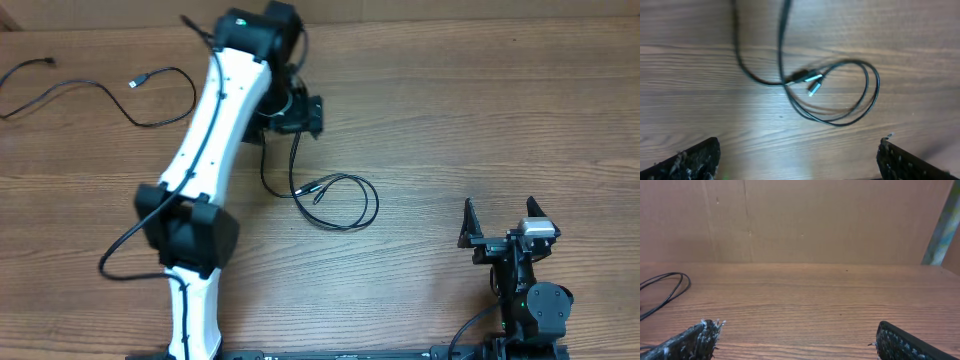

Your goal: Untangle cables

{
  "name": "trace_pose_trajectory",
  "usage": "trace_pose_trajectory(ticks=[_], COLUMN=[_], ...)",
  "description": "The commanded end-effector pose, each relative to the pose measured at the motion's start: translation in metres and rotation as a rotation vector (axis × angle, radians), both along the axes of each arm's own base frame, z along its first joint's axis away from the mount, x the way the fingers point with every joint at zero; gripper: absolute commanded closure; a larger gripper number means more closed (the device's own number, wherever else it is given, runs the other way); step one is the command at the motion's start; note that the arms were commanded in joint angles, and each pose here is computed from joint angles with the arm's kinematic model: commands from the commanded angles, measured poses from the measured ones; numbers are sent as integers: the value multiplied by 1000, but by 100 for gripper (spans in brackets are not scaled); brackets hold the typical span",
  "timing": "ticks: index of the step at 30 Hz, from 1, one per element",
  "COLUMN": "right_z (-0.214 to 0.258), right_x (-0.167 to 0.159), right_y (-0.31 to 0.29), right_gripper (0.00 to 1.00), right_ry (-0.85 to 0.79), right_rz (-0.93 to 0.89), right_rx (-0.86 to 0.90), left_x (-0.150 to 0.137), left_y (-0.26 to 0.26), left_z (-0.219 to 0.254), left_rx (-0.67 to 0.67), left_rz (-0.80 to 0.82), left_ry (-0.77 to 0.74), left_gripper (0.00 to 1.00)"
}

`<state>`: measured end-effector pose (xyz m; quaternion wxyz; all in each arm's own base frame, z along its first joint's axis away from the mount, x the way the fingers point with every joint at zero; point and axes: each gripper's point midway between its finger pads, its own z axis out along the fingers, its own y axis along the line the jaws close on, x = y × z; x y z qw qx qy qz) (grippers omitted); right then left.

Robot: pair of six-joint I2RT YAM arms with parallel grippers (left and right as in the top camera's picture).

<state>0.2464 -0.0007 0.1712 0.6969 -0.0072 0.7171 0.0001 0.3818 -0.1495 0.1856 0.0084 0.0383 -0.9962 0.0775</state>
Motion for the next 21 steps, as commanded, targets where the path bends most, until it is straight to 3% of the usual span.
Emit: trace_pose_trajectory(ticks=[1, 9, 17, 21], right_z=[-1, -1, -1, -1], right_x=[0, 0, 0, 0], right_y=[0, 0, 0, 0], right_gripper=[0, 0, 0, 0], right_ry=[-5, -5, -5, -5], right_rz=[0, 0, 0, 0], right_rx=[6, 5, 5, 5], left_x=[-5, -31, -51, -61], left_y=[18, 42, 34, 8], left_z=[43, 69, 7, -38], left_rx=[-4, 43, 40, -45], left_rz=[18, 1, -6, -35], left_ry=[-118, -181, -27, 58], left_gripper=[0, 1, 0, 18])
